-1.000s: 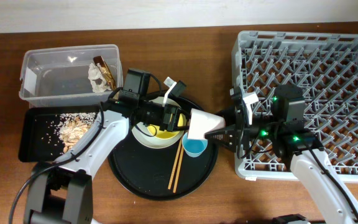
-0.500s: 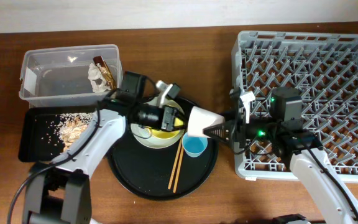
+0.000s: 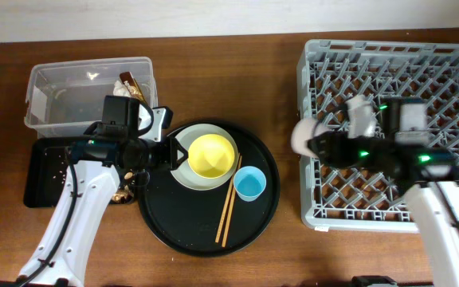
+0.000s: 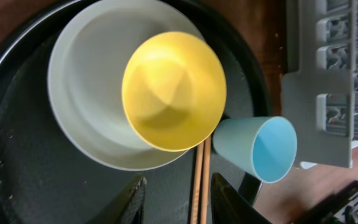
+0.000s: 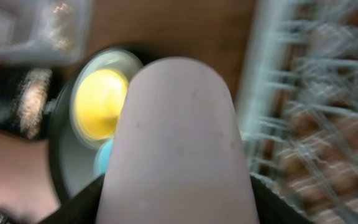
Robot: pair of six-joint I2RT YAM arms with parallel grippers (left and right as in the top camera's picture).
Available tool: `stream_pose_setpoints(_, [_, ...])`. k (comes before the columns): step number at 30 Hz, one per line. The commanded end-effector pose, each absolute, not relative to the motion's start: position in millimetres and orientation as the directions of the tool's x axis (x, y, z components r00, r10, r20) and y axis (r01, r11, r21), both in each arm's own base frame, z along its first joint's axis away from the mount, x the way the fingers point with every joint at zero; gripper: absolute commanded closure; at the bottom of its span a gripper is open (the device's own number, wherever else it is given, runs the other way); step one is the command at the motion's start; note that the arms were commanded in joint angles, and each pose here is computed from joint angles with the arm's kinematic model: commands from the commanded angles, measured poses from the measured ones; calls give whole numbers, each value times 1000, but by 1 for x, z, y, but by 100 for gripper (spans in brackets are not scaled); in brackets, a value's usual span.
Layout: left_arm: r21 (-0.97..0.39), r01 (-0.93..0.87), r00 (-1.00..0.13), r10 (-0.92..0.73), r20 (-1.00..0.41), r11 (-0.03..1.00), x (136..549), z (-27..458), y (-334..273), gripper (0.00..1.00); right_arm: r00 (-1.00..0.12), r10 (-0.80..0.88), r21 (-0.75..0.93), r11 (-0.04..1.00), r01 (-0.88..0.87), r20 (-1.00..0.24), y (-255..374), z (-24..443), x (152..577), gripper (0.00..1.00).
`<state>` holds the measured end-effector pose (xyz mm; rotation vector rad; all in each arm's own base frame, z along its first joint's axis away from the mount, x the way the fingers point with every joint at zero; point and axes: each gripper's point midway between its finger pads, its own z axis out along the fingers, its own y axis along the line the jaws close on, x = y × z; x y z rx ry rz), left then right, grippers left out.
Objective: Sort waste into correct bins and load items into the dishwasher rack
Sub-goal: 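Place the pink cup upside down in the dish rack with right gripper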
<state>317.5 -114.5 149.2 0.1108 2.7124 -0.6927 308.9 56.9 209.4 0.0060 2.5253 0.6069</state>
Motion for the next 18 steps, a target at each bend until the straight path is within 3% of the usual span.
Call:
stream_pose_setpoints(1, [-412, 161, -932, 0, -363, 897, 319, 150, -107, 66, -791, 251, 242, 961, 134, -558, -29, 236, 312, 47])
stream_pose_setpoints(5, [-409, 160, -932, 0, -363, 898, 320, 150, -107, 66, -737, 397, 119, 908, 401, -547, -108, 234, 288, 47])
stream_pose_setpoints(8, [-410, 160, -932, 0, -363, 898, 319, 150, -107, 66, -645, 558, 105, 793, 601, -522, -162, 224, 268, 47])
stream_pose_setpoints(11, [-410, 158, -933, 0, -359, 898, 319, 149, -106, 66, -577, 673, 117, 691, 713, -463, -197, 202, 258, 47])
stream_pose_setpoints(18, [-410, 159, -933, 1, -359, 898, 319, 149, -107, 66, -540, 779, 97, 593, 799, -320, -231, 145, 254, 46])
